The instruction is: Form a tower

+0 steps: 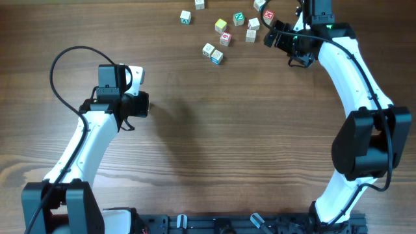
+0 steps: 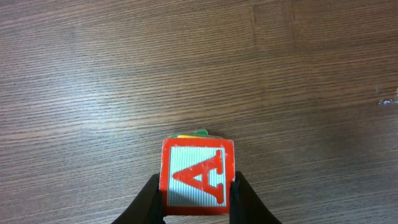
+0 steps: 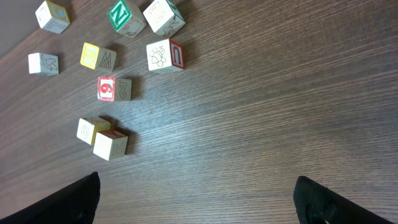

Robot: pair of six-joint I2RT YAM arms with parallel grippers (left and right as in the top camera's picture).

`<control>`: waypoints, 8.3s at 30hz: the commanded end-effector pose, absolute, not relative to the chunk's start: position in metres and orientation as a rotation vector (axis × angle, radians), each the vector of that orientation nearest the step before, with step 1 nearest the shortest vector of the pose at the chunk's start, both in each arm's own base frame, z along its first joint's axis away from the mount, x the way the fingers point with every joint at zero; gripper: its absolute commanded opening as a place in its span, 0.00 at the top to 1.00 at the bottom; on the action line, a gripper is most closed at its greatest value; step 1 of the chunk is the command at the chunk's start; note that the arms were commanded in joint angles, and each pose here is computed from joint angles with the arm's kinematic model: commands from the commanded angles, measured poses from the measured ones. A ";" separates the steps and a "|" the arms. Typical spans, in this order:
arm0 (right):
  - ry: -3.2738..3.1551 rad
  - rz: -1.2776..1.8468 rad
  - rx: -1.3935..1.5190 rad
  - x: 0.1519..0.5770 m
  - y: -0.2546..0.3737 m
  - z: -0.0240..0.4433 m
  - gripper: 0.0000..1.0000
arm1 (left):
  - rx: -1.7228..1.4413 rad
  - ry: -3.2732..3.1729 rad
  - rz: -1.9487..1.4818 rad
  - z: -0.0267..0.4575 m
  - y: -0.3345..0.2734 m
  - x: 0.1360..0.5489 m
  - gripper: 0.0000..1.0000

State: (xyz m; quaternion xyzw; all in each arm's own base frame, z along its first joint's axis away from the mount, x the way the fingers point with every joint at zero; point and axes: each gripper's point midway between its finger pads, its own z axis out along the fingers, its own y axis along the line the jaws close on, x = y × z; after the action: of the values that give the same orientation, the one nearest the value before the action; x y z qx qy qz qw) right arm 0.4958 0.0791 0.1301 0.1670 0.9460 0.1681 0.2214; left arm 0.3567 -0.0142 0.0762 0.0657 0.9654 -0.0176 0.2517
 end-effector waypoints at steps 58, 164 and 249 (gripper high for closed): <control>2.630 0.467 0.471 0.495 0.080 0.122 0.00 | 0.349 2.689 -0.047 0.026 -0.015 0.365 0.01; 2.630 0.467 0.472 0.495 0.080 0.122 0.00 | -0.338 2.296 -0.039 0.228 0.013 0.336 0.00; 2.478 1.545 -0.068 0.361 0.457 0.036 0.96 | -0.393 2.257 0.090 0.264 0.033 0.213 0.00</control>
State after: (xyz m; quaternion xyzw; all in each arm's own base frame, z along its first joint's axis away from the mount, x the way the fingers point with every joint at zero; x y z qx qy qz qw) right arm 0.3609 0.4555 0.0443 -0.0260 0.8400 0.5313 0.1071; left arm 0.2128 0.0302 0.2605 -0.1460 0.9008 0.0338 0.4076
